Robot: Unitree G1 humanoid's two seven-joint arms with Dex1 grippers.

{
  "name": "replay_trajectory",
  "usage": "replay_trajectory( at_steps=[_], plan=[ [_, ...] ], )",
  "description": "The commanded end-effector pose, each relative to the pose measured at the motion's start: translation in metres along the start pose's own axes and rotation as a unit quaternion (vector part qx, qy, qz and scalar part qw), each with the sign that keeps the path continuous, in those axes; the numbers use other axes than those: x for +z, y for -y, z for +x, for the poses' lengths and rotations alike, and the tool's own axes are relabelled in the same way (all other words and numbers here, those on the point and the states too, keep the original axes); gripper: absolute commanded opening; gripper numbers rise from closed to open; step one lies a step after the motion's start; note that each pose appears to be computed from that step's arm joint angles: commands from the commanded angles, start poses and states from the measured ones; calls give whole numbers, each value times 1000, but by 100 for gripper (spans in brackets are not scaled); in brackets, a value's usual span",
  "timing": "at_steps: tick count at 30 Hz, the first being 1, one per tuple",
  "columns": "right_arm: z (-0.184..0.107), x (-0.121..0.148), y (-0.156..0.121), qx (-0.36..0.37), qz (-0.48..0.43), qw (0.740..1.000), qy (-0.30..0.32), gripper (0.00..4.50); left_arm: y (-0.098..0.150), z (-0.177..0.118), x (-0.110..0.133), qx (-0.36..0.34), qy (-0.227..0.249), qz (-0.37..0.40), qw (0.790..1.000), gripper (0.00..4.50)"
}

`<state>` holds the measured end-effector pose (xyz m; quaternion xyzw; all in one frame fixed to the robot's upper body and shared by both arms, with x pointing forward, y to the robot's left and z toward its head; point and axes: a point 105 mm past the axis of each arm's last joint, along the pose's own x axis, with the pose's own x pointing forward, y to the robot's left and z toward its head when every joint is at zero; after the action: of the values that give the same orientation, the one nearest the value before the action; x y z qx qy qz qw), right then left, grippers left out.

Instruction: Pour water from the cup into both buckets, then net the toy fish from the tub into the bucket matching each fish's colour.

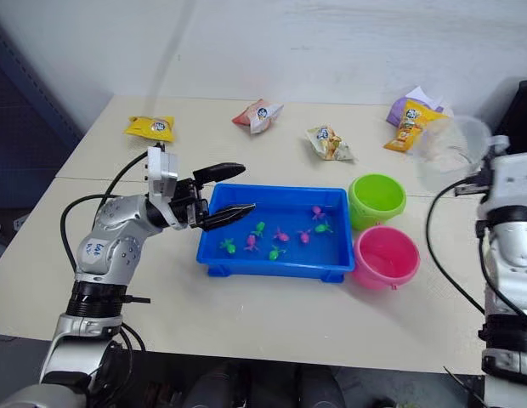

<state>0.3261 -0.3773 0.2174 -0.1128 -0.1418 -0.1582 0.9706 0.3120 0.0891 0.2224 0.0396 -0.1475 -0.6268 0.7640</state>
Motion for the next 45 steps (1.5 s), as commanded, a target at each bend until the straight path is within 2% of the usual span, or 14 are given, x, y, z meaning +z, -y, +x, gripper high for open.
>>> replay_trajectory(
  at_steps=[1,3,6,12,19,22,24,29,35,39,41,43,45],
  plan=[
    [-20,-21,22,-40,98,992,-75,6,23,1,12,-73,-2,8,997,450],
    [-31,-36,20,-38,86,990,-102,6,28,0,15,-89,2,-4,996,450],
    [-43,-59,17,-64,113,984,-123,6,30,0,20,-103,10,-17,995,450],
    [-50,-92,-7,-59,116,982,-138,6,43,-2,18,-144,-2,-32,989,450],
    [-58,-119,-16,-70,123,979,-149,6,37,-4,23,-124,6,-22,992,450],
    [-65,-122,-19,-61,124,979,-152,104,36,-4,23,-116,7,-22,993,450],
    [-72,-123,-16,-63,117,979,-158,200,36,-5,21,-109,3,-25,994,450],
    [-103,-110,-4,-46,106,979,-171,444,32,-21,16,-82,-21,-34,996,450],
    [-151,-83,20,-18,69,976,-204,448,19,-50,7,-16,-57,-47,997,450],
    [-153,-28,4,115,65,985,-115,448,3,-82,3,72,-76,-65,992,450],
    [-152,-6,-9,197,55,976,-77,448,-5,-107,-2,132,-87,-70,985,450],
    [-150,24,-24,268,52,962,1,448,-14,-136,-7,204,-100,-51,973,450],
    [-149,33,-40,332,30,943,14,448,-21,-170,-8,288,-105,-21,952,450]
  ],
)
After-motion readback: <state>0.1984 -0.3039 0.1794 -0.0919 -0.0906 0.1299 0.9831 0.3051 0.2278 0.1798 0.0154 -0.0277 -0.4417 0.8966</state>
